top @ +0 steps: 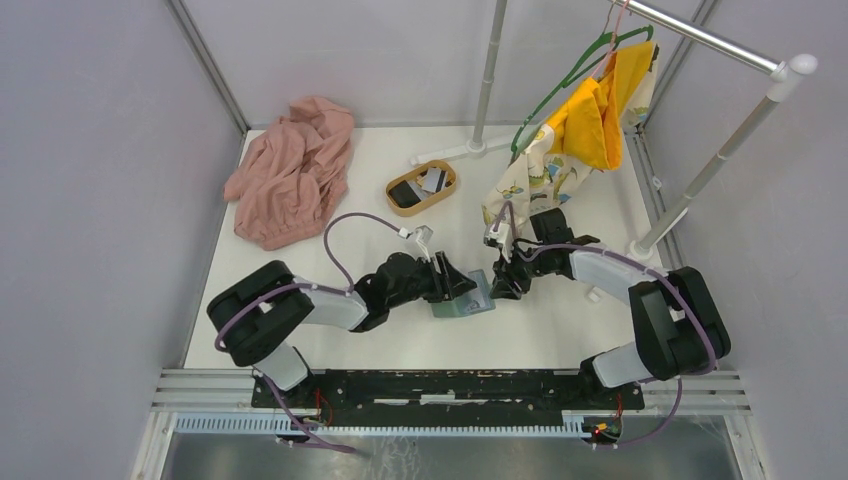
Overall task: Put the credit cards into the card holder
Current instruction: Open the card holder at the center of the board.
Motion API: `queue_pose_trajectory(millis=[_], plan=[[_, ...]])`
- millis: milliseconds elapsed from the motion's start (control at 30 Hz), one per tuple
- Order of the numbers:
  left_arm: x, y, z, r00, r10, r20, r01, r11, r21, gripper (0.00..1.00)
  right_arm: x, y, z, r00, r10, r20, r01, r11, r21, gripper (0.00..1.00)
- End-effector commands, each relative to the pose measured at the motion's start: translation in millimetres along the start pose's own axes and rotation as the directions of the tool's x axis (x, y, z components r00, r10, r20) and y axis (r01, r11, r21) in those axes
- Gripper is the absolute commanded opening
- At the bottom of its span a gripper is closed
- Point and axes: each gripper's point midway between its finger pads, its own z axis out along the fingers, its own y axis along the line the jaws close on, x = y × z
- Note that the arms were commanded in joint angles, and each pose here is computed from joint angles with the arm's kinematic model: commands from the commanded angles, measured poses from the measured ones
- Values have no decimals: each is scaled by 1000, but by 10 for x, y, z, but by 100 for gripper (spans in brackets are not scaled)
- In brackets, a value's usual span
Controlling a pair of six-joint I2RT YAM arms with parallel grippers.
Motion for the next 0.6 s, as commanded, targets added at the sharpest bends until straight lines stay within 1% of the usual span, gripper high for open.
queue_pose_trajectory(millis=[0,67,167,233,267,433,500,567], plan=[[-235,-79,-162,990,117,81,-114,993,-38,63,-252,129,-31,991,1,137,7,998,-58,47],[-295,-13,-228,984,153,96,-145,985,-90,62,-256,146,9,987,45,153,-33,996,-81,47],[-326,115,-322,976,195,101,-178,971,-160,56,-238,133,80,979,134,156,-120,988,-99,45],[-286,196,-324,974,212,76,-194,962,-191,53,-225,93,115,970,183,158,-171,981,-87,39],[-257,227,-315,975,215,60,-200,960,-198,51,-215,42,127,965,209,155,-202,977,-62,38],[-138,352,-257,977,212,9,-205,954,-217,48,-126,-43,184,946,298,131,-298,954,-21,39],[-103,419,-257,977,214,-11,-210,947,-242,44,-82,-60,214,936,333,117,-333,943,-20,40],[-70,488,-256,976,216,-32,-217,939,-268,37,-59,-52,241,929,354,107,-353,935,-32,40]])
